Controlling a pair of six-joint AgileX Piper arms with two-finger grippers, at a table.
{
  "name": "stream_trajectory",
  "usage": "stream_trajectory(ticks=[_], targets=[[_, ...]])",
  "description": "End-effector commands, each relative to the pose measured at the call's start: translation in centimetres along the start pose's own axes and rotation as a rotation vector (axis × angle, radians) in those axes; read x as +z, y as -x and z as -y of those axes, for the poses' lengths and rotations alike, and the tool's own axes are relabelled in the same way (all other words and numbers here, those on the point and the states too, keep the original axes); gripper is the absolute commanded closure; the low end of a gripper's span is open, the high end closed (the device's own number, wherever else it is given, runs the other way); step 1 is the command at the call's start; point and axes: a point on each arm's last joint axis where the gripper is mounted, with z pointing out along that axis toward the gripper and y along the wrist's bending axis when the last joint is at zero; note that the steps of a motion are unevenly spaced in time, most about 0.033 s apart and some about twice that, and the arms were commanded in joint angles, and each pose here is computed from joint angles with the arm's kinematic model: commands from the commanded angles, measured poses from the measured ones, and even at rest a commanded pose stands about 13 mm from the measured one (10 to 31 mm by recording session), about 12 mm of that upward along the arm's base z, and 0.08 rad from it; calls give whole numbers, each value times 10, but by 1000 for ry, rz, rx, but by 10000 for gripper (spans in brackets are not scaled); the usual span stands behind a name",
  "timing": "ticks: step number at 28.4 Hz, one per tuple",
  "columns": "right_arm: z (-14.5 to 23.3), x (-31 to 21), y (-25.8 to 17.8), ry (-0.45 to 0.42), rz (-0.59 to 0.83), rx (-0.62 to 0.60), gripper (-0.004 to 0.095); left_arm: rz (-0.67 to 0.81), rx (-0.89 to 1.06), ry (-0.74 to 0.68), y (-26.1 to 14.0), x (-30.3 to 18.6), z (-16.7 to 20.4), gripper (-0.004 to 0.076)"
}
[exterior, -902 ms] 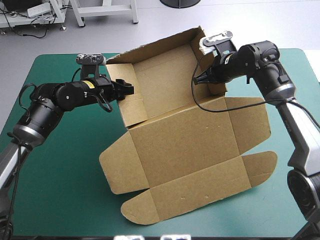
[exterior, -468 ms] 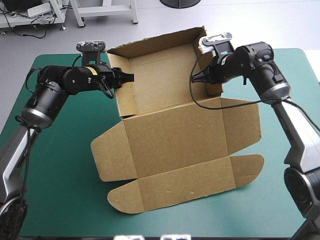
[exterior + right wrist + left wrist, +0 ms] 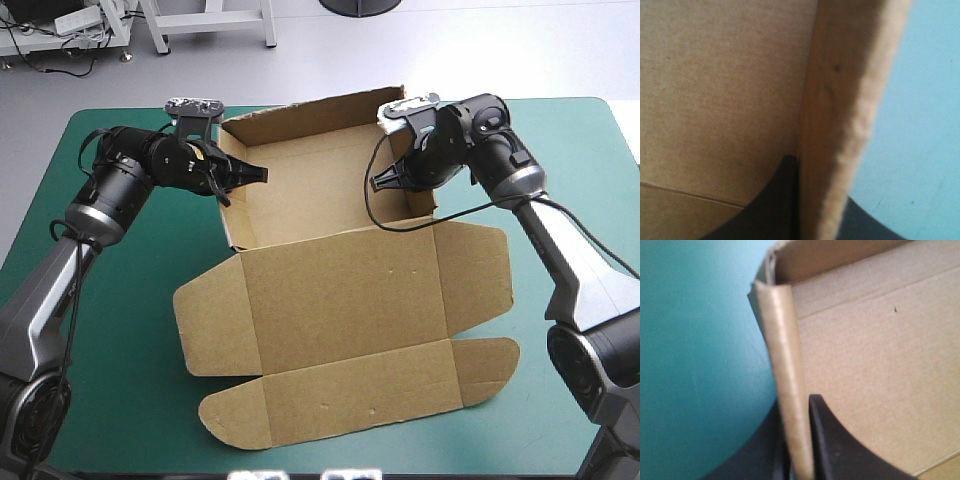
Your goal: Fold the box
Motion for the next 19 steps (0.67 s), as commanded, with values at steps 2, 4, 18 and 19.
stream_trajectory(ticks=[2, 4, 18, 19], targets=[[-15, -22, 3, 35, 47, -67, 931, -19, 45, -106, 3, -8, 20, 729], [-16, -19, 2, 31, 20, -68, 932, -75, 50, -111, 3, 2, 21, 729], [-26, 9, -1, 13, -74, -24, 932, -339, 139, -96, 2, 59, 36, 729], [-28, 16, -2, 23, -89, -6, 932, -366, 137, -115, 1, 69, 42, 729]])
